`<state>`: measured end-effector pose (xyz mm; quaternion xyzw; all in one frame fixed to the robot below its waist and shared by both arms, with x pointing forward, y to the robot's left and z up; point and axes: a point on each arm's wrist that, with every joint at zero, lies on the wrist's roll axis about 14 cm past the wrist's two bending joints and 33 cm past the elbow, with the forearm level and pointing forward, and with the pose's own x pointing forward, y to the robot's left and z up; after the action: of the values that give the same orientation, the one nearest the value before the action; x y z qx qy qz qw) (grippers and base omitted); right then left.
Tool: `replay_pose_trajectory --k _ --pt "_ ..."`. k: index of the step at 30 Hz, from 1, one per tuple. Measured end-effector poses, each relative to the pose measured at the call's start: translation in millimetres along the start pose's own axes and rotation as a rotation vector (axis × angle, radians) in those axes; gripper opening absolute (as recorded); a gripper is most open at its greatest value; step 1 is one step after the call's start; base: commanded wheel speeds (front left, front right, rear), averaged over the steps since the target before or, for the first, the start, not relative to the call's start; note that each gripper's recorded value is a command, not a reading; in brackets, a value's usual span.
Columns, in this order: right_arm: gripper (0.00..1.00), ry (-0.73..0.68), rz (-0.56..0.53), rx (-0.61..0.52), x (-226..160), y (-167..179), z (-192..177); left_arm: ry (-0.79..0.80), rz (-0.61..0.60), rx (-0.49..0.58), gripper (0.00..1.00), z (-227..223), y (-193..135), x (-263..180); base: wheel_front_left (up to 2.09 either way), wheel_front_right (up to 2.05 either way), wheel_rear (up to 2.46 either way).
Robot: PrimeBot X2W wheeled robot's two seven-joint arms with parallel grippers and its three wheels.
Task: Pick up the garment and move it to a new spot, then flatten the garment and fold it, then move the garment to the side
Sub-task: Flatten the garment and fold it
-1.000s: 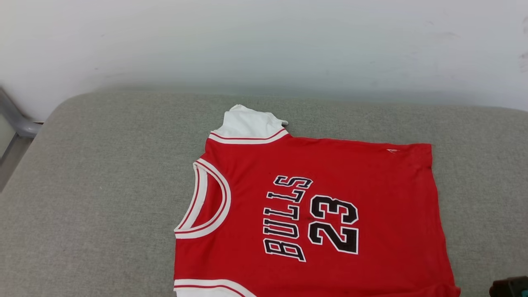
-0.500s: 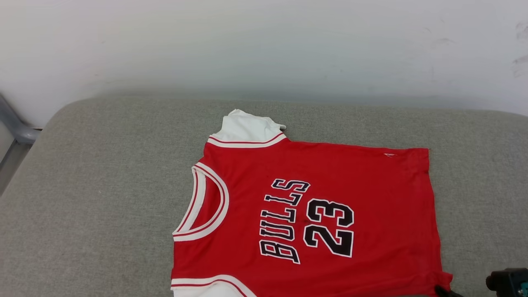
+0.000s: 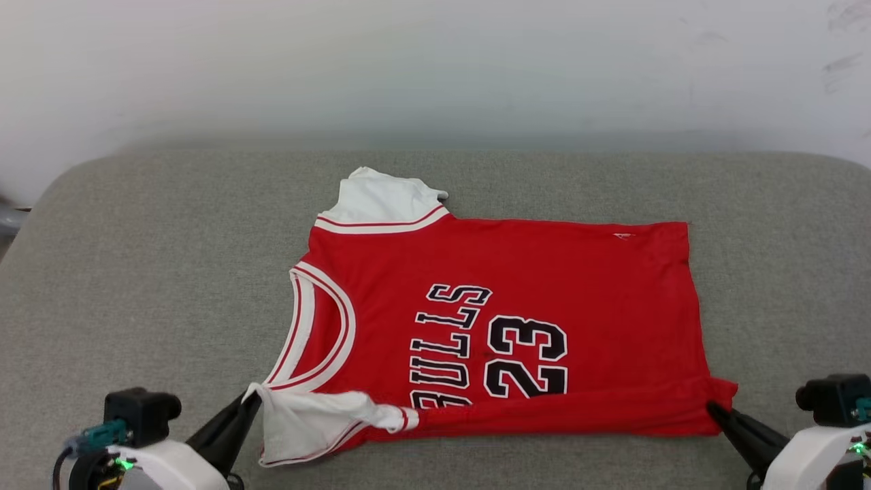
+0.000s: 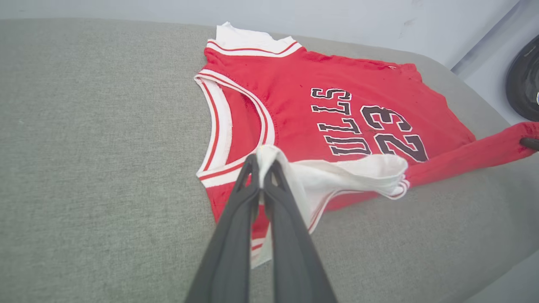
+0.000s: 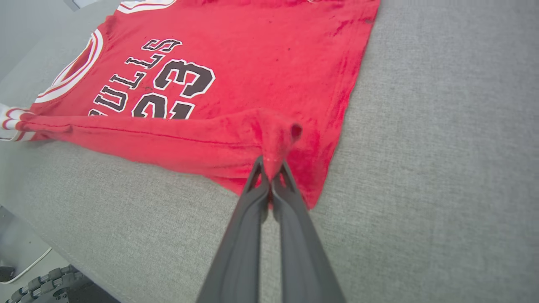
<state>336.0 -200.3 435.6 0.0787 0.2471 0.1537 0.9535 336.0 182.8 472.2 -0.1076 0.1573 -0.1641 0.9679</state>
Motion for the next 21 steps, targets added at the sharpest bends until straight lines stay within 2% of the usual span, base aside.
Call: replay_pose_trajectory --k 11,21 --pt "0.00 0.030 -0.006 0.007 31 -14 9 0.030 -0.061 0.106 0.00 27 12 67 0.00 0.00 0.00" --pt "0.00 0.065 -0.015 0.024 52 -23 3 0.084 -0.057 0.144 0.00 22 29 106 0.00 0.00 0.00"
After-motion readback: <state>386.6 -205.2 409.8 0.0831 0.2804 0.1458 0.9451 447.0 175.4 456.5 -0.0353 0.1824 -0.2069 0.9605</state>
